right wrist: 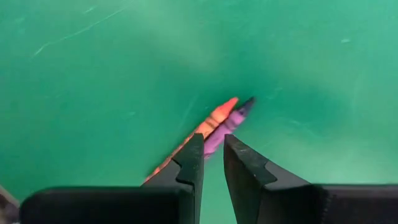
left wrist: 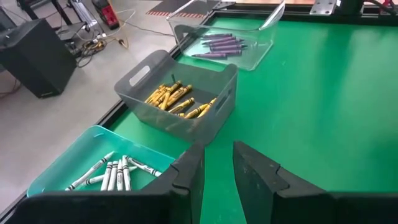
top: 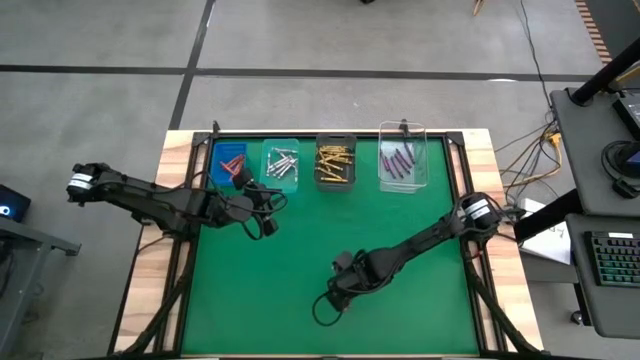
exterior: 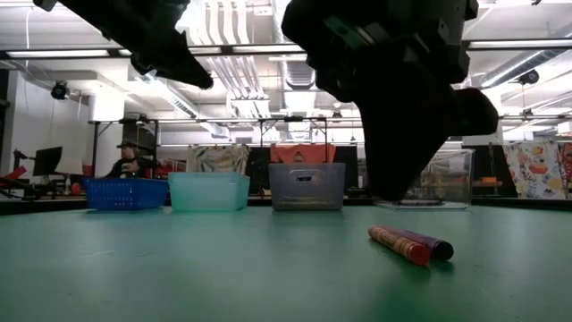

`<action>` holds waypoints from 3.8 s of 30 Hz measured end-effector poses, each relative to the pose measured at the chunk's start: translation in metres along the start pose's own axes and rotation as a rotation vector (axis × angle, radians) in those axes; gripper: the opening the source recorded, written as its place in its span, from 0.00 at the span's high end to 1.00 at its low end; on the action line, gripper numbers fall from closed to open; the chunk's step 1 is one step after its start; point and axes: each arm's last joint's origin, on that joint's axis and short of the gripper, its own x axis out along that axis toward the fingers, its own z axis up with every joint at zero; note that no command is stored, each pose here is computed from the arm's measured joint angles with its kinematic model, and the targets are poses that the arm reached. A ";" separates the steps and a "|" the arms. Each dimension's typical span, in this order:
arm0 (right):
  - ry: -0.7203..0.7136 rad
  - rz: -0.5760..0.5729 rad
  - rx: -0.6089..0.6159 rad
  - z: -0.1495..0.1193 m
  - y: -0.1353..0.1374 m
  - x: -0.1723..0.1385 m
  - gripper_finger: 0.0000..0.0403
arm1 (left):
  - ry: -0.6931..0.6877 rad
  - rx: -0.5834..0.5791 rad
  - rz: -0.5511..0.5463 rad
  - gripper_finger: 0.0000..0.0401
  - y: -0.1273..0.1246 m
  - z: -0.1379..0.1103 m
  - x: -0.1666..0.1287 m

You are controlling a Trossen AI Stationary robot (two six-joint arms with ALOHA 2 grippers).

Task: Sort crayons
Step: Put the violet crayon into the transparent bin, then put the red crayon into the blue bin

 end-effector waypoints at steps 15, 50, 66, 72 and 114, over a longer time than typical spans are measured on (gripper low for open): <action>-0.071 -0.068 0.037 0.000 -0.004 0.005 0.87 | 0.004 0.000 0.001 0.84 0.000 0.000 0.000; -0.114 -0.237 -0.109 0.007 -0.021 0.012 0.98 | 0.007 -0.059 -0.012 0.84 -0.002 -0.001 0.000; -0.381 -0.518 -0.085 0.113 -0.137 -0.159 0.98 | -0.009 -0.145 -0.070 0.84 -0.013 -0.002 -0.008; -0.403 -0.633 0.008 0.166 -0.213 -0.182 0.98 | -0.003 -0.171 -0.094 0.84 -0.019 -0.004 -0.009; -0.441 -0.455 -0.080 0.198 -0.263 -0.171 0.89 | 0.025 -0.172 -0.206 0.84 -0.059 -0.018 -0.001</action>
